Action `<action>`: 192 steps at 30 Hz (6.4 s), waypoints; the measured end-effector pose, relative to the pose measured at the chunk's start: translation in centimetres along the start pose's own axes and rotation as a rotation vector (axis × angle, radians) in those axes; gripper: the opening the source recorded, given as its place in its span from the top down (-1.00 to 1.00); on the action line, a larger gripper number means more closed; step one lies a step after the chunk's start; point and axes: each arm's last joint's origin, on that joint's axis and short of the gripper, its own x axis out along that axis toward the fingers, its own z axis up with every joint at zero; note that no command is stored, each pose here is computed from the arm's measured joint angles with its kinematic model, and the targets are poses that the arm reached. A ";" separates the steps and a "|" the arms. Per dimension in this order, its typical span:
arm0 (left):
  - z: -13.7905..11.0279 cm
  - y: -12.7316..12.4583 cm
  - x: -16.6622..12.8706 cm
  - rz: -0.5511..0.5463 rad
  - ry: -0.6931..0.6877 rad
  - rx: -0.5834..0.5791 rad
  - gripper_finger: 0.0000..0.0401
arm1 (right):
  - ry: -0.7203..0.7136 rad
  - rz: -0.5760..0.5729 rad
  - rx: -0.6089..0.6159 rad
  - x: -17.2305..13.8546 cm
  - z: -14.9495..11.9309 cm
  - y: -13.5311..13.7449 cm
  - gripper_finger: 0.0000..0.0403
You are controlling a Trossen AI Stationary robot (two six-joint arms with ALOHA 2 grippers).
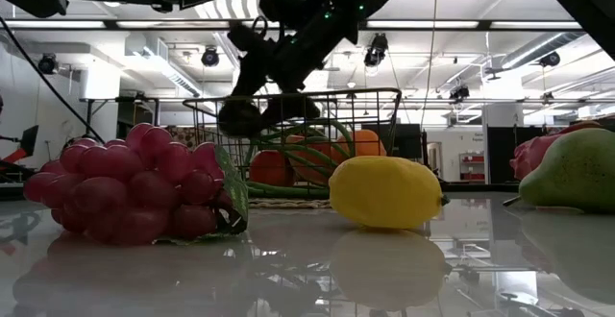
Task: Build produce basket
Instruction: Put the mangosteen into the wire basket, then put the lemon into the wire basket, then put the pear into the wire basket
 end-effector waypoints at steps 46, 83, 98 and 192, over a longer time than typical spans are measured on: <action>-0.4 -1.0 0.8 -0.100 -0.008 0.010 -0.53 | 0.272 0.054 -0.503 -12.3 -5.2 8.8 -0.61; 0.6 -1.9 0.3 -0.142 -0.077 -0.018 -0.53 | 0.187 0.008 -0.356 -6.0 -25.2 12.6 -0.61; 0.6 -1.9 0.3 -0.142 -0.075 -0.015 -0.53 | 0.094 0.027 -0.321 -4.7 -27.2 10.3 -0.61; 0.1 -2.0 0.1 -0.135 -0.058 0.008 -0.53 | 0.091 0.087 -0.591 -5.5 -2.7 -1.8 -0.07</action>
